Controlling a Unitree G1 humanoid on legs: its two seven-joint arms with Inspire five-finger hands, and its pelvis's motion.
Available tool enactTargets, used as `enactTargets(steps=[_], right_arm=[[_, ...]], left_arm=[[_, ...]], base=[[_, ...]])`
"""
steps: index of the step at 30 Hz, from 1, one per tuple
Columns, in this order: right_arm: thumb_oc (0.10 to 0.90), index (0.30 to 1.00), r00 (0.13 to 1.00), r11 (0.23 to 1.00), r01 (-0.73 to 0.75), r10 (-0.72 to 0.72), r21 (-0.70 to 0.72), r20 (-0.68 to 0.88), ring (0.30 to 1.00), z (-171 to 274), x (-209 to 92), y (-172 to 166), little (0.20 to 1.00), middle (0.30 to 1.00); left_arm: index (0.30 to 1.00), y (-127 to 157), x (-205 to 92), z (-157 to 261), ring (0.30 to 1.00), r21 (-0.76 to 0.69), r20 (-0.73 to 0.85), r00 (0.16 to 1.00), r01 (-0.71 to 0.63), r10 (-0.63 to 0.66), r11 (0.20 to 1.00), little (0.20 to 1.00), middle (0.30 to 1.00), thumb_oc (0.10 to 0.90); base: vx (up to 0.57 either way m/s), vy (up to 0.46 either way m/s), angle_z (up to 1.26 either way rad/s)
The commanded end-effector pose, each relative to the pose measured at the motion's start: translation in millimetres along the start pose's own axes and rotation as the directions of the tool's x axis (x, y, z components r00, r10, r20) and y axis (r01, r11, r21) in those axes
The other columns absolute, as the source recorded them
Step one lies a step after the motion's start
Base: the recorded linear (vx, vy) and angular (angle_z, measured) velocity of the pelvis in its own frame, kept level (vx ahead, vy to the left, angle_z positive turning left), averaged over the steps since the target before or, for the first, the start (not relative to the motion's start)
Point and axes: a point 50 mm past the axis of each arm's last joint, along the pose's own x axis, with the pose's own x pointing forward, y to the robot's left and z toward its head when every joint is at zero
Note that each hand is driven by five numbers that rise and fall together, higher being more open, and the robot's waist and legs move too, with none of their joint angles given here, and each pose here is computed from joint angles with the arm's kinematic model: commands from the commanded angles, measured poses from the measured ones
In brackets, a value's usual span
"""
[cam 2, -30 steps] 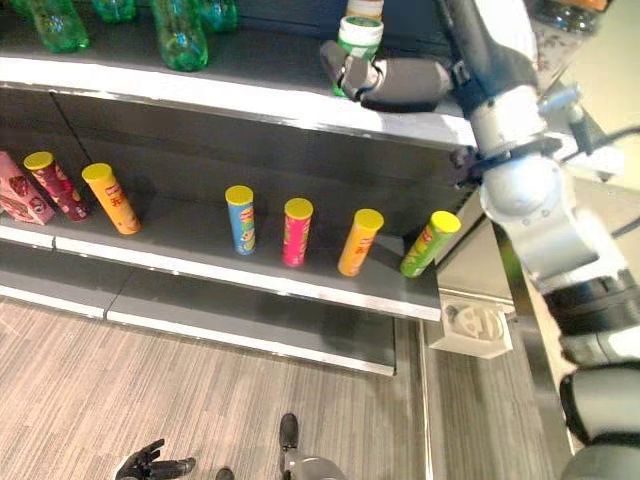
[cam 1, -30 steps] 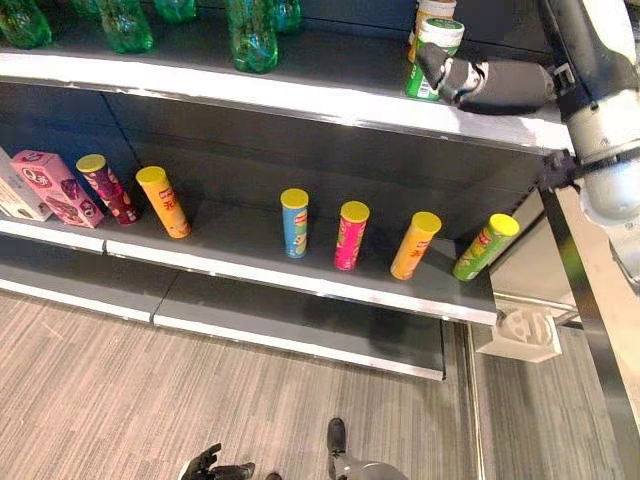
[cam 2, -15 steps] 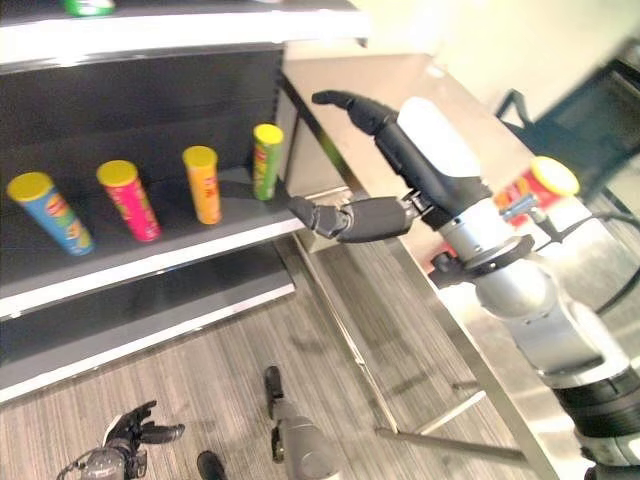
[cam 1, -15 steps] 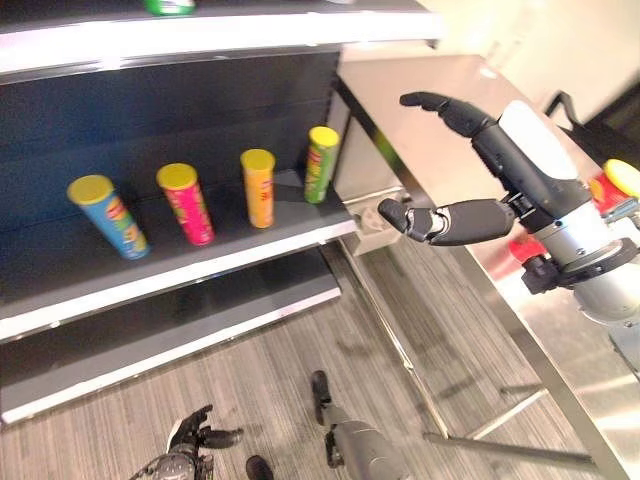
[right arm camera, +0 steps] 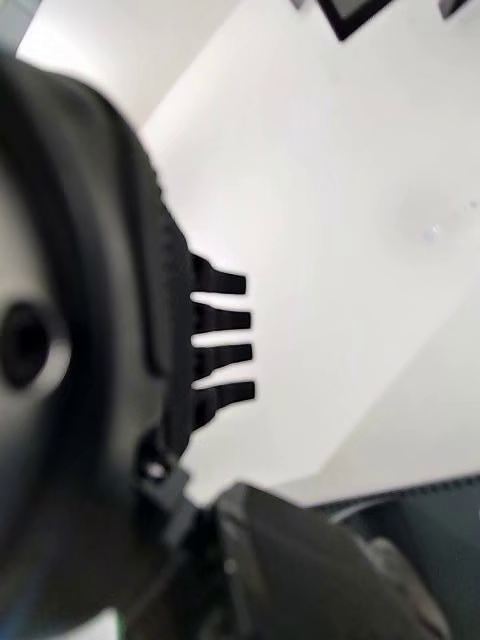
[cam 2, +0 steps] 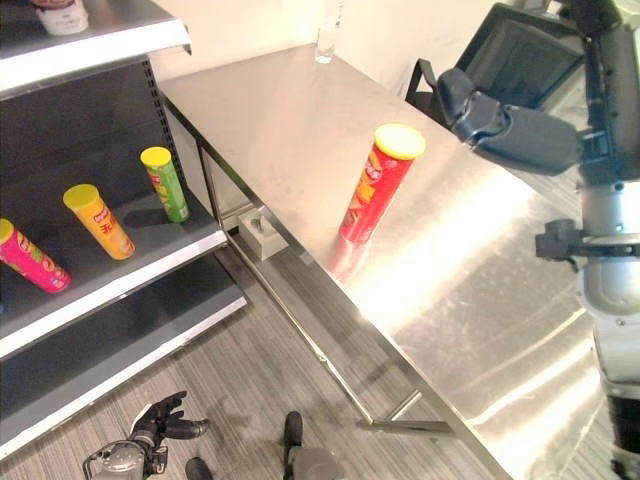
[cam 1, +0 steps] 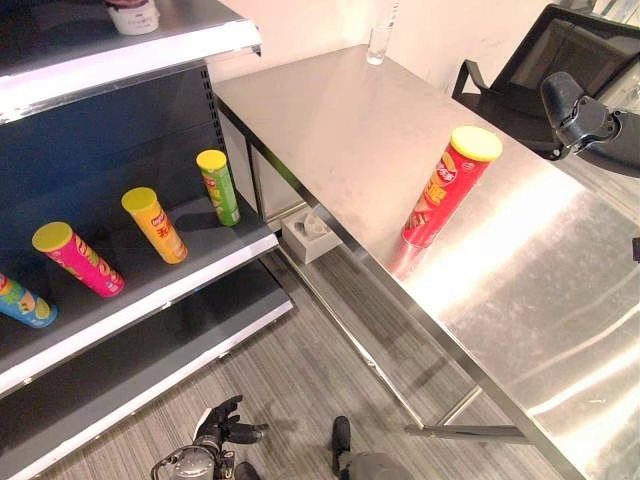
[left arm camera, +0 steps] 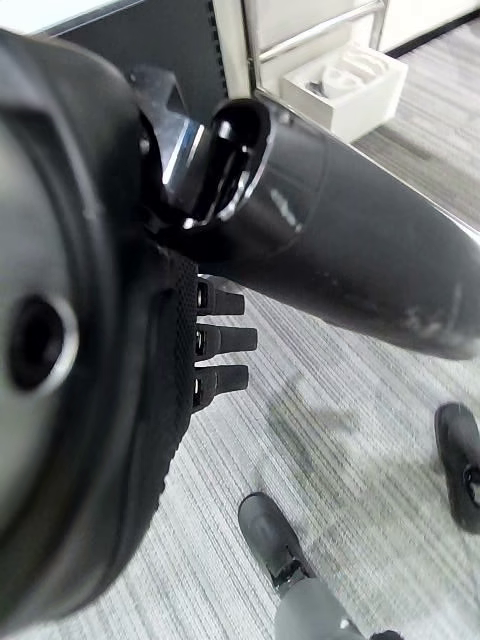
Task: Put the goods on the table back onto the shelves and tidy them up.
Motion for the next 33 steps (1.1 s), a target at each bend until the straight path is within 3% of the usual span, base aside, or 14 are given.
enactTargets(steps=[1, 13, 20, 25, 33], right_arm=[[0.8, 0.9, 0.97, 0.969, 0.223, -0.232, 0.111, 0.071, 0.9, 13, 14, -35, 0.9, 0.9], [0.8, 0.9, 0.999, 0.955, 0.041, -0.041, 0.293, -0.009, 0.9, -3, 13, -8, 0.9, 0.9], [0.8, 0.9, 0.995, 0.975, -0.087, 0.096, 0.206, -0.034, 0.9, -7, 14, 6, 0.9, 0.9], [0.8, 0.9, 0.987, 0.989, -0.141, 0.144, 0.048, -0.064, 0.9, -11, 15, 4, 0.9, 0.9], [0.8, 0.9, 0.977, 0.981, -0.195, 0.195, 0.012, -0.09, 0.9, -16, 16, 8, 0.9, 0.9]], left_arm=[[0.9, 21, -2, 1, 0.9, 0.093, 0.02, 1.0, -0.017, 0.015, 0.996, 0.9, 0.9, 0.8], [0.9, 21, -5, -10, 0.9, 0.062, -0.013, 1.0, -0.019, 0.02, 0.998, 0.9, 0.9, 0.8], [0.9, 21, -7, -15, 0.9, 0.049, -0.027, 0.999, -0.017, 0.019, 0.999, 0.9, 0.9, 0.8], [0.9, 21, -9, -18, 0.9, 0.052, -0.031, 0.999, -0.013, 0.015, 0.999, 0.9, 0.9, 0.8], [0.9, 20, -10, -20, 0.9, 0.053, -0.037, 0.999, -0.008, 0.01, 0.999, 0.9, 0.9, 0.8]], base=[[0.01, -0.047, -0.01], [0.0, -0.06, 0.06], [-0.01, -0.054, 0.08], [0.0, -0.051, 0.16], [0.0, -0.049, 0.11]])
